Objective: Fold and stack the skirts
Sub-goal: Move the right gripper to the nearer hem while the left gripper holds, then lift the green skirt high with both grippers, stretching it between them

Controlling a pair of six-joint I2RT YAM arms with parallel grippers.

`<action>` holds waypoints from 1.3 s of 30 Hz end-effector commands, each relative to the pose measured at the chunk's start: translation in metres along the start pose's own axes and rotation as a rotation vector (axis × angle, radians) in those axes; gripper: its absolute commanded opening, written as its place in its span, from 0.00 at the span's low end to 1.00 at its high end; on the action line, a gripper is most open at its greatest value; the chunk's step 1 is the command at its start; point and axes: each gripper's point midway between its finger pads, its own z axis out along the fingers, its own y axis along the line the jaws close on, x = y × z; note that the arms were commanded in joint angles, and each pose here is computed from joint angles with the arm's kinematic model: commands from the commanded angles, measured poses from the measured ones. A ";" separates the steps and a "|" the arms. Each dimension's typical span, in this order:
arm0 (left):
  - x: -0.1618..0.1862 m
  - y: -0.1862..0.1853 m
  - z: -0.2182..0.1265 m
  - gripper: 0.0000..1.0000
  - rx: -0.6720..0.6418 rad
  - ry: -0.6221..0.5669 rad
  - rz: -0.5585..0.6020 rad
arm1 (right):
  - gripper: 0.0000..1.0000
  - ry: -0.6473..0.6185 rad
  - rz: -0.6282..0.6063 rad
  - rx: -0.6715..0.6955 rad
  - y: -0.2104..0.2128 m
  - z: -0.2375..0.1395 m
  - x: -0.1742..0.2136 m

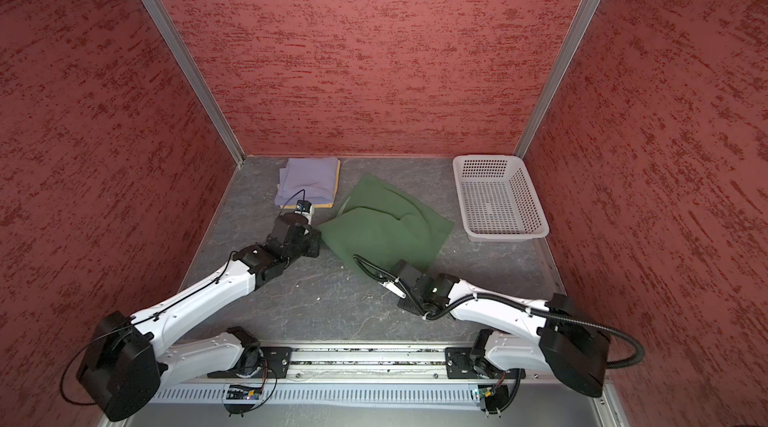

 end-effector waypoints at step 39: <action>-0.217 -0.018 -0.093 0.00 0.143 -0.359 0.151 | 0.00 -0.441 0.250 0.581 -0.221 -0.166 -0.081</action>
